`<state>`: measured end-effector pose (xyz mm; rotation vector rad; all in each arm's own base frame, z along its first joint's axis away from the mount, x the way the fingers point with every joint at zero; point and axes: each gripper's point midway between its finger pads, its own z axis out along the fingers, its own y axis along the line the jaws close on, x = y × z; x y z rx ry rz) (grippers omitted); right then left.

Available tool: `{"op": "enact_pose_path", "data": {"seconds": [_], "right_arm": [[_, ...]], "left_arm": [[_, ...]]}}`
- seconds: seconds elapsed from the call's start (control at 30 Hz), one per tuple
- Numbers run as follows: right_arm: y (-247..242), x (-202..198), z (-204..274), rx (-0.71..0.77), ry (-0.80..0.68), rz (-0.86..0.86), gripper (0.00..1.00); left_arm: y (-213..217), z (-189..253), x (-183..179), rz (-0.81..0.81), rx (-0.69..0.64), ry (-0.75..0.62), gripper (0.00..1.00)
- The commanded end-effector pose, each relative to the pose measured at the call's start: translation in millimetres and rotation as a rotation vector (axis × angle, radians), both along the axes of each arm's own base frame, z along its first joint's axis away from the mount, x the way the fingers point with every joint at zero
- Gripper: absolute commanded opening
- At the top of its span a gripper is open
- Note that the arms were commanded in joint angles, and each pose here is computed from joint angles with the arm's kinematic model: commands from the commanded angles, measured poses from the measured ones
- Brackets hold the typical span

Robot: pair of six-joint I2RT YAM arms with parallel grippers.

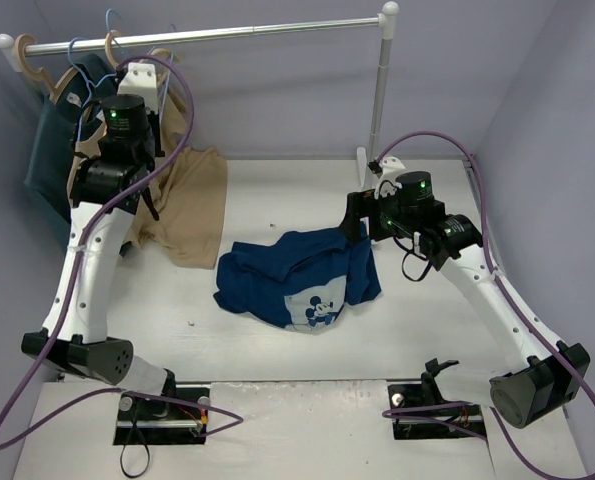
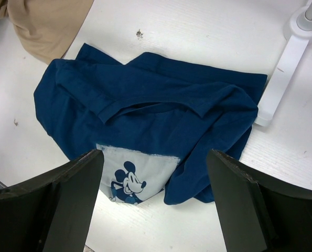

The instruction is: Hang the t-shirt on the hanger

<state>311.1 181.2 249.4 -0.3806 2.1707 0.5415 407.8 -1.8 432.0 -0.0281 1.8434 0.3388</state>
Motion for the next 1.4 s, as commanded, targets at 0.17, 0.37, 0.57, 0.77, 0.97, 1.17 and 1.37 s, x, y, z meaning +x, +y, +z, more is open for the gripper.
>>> {"op": "enact_pose_path", "data": {"seconds": [0.17,0.37,0.57,0.77,0.97,1.17,1.37], "right_arm": [[10.1,5.3,21.9,0.050,-0.064,0.020,0.82],[8.0,3.9,14.0,0.039,-0.046,0.008,0.81],[-8.8,7.3,-11.1,-0.022,0.004,-0.091,0.78],[-20.5,5.3,-52.8,-0.069,0.109,-0.182,0.48],[-24.9,4.6,-92.0,-0.100,0.201,-0.239,0.40],[-17.7,13.5,-124.7,-0.114,0.260,-0.236,0.38],[-8.8,29.7,-147.6,-0.114,0.279,-0.237,0.40]], "left_arm": [[-33.6,-13.9,-32.4,-0.159,-0.119,-0.026,0.00],[-50.6,-36.3,-58.5,-0.256,-0.129,0.000,0.00],[-90.2,-84.3,-86.1,-0.439,-0.137,0.080,0.00],[-150.6,-157.6,-133.3,-0.651,-0.072,0.215,0.00],[-170.0,-198.3,-168.4,-0.746,-0.014,0.296,0.00],[-163.2,-215.4,-182.6,-0.728,0.008,0.323,0.00],[-148.7,-223.6,-191.1,-0.695,0.015,0.331,0.00]]}}
